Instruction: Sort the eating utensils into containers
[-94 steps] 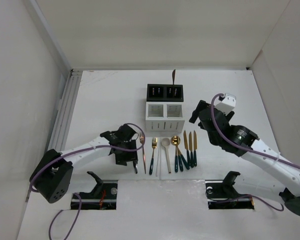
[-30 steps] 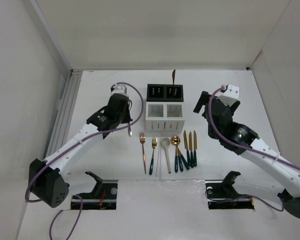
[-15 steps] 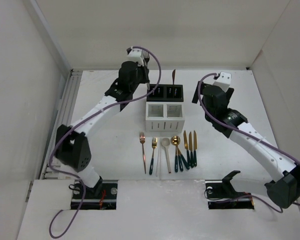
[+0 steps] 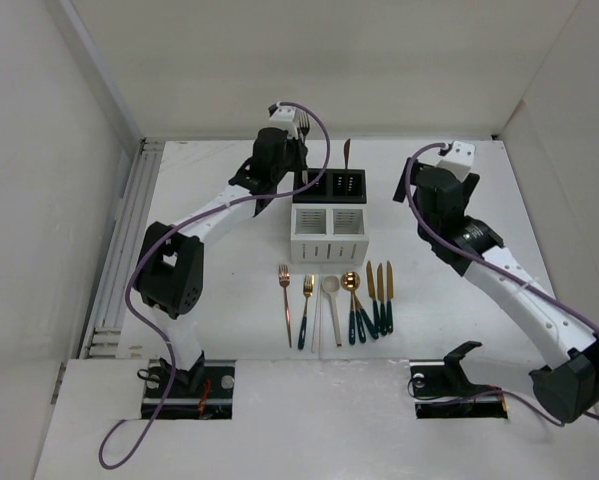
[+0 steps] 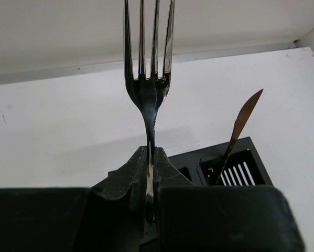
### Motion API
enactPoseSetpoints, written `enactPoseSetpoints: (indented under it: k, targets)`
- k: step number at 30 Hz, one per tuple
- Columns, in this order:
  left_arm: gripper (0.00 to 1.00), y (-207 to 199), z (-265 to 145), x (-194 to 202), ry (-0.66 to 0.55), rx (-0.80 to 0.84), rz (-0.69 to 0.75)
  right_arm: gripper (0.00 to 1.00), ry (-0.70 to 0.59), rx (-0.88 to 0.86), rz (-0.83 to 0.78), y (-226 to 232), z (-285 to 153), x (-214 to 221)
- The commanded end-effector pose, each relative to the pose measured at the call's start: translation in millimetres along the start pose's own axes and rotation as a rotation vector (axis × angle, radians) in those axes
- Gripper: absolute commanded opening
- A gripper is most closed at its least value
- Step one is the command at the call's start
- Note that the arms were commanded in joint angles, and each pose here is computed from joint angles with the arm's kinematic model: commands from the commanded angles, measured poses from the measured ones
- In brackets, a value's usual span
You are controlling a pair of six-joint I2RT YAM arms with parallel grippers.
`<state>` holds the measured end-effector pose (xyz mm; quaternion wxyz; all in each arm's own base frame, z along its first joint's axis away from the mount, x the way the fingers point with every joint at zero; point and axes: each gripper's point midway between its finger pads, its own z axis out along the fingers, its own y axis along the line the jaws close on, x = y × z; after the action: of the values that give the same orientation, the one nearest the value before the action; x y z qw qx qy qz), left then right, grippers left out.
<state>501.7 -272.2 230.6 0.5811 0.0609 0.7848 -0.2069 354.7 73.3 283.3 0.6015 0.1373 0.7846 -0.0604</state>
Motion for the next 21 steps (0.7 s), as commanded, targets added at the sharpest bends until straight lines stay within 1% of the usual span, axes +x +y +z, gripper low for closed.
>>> enactPoseSetpoints:
  k: [1, 6, 8, 10, 12, 13, 14, 15, 19, 20, 21]
  targets:
    - [0.0, -13, -4, -41, -0.144, 0.052, -0.023, 1.0, -0.074, 0.015, 0.069, -9, -11, -29]
    - [0.0, 0, -3, 0, -0.067, 0.021, -0.037, 1.0, -0.066, 0.039, 0.056, -21, -20, -29]
    - [0.0, 1, -4, 5, -0.057, 0.017, -0.036, 1.0, -0.076, 0.036, 0.066, -23, -24, -36]
    - [0.0, -1, -5, 11, -0.03, 0.032, -0.045, 1.0, -0.05, 0.009, 0.049, -20, -27, -34]
    - [0.32, -7, -7, 8, -0.036, 0.043, -0.053, 1.0, -0.034, -0.01, 0.052, -17, -28, -33]
    - [0.44, -7, -7, 8, -0.036, 0.043, -0.053, 1.0, -0.005, -0.013, 0.027, -16, -27, -24]
    - [0.52, -7, -10, 9, -0.034, 0.043, -0.043, 1.0, 0.007, -0.018, 0.042, -15, -29, -23]
    - [0.63, -11, -11, 12, -0.023, 0.048, -0.041, 1.0, 0.014, -0.016, 0.054, -16, -31, -24]
    - [0.68, -7, -17, 12, -0.008, 0.021, -0.05, 1.0, 0.052, -0.029, 0.051, -17, -38, -23]
    - [0.68, -8, -20, 0, -0.024, 0.014, -0.051, 1.0, 0.078, -0.043, 0.044, -16, -40, -19]
    - [0.68, -7, -24, -9, -0.038, 0.002, -0.052, 1.0, 0.081, -0.058, 0.048, -14, -45, -25]
